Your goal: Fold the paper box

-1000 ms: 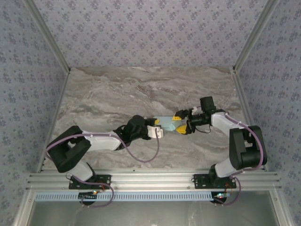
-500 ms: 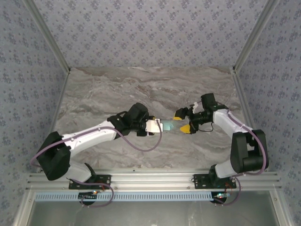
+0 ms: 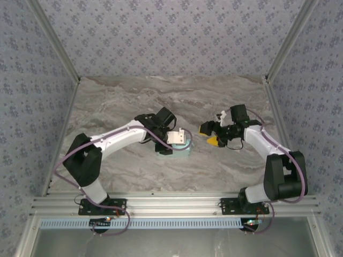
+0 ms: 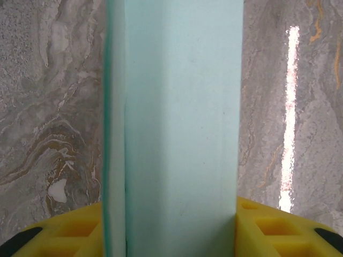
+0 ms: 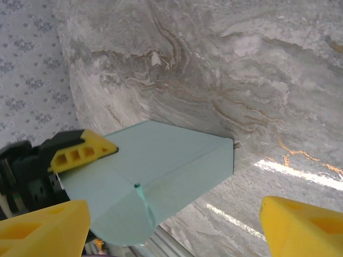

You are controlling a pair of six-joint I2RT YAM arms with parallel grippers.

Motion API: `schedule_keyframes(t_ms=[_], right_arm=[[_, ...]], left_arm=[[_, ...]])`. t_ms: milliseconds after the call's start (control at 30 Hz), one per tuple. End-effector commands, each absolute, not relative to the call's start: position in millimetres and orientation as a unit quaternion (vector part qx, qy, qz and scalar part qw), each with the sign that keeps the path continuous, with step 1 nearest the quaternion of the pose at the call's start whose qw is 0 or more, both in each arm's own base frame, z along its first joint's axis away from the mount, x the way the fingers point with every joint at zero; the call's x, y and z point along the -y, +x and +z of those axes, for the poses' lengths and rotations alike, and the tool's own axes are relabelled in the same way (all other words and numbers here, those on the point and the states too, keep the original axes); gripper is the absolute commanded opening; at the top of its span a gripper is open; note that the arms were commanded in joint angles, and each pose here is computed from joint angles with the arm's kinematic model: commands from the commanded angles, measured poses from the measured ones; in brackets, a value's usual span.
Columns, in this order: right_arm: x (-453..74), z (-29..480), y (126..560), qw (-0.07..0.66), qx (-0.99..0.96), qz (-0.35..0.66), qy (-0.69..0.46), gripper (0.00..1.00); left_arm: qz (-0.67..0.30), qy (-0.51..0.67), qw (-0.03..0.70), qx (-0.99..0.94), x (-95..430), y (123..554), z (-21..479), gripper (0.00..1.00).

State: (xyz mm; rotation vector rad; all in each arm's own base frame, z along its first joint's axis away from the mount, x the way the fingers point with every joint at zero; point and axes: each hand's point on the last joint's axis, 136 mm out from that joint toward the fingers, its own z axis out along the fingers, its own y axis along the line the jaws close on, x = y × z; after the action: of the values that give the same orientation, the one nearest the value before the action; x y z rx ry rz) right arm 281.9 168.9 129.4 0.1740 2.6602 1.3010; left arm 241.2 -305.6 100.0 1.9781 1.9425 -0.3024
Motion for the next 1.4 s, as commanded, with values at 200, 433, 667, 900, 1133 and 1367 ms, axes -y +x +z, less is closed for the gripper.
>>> schedule_keyframes(t_ms=[200,433,667,900,1133,1367], right_arm=[[-166,134,276,0.157,-0.905,0.396,-0.008,0.84],[-181,130,273,0.185,-0.913,0.358,-0.065,0.83],[-179,148,288,0.332,-0.889,0.294,-0.117,0.84],[-176,173,285,0.357,-0.879,0.262,-0.177,0.84],[-186,192,281,0.309,-0.892,0.293,-0.152,0.77],[-216,180,245,0.387,-0.796,0.233,-0.402,0.84]], left_arm=[[-0.143,0.685,0.157,-0.697,309,233,104,0.67],[-0.175,0.671,0.198,-0.693,313,237,134,0.90],[-0.202,0.636,0.295,-0.683,314,245,188,0.99],[-0.198,0.530,0.385,-0.729,298,264,236,0.99],[-0.248,0.317,0.339,-0.851,262,280,244,0.99],[-0.253,0.420,0.440,-0.752,254,247,226,0.99]])
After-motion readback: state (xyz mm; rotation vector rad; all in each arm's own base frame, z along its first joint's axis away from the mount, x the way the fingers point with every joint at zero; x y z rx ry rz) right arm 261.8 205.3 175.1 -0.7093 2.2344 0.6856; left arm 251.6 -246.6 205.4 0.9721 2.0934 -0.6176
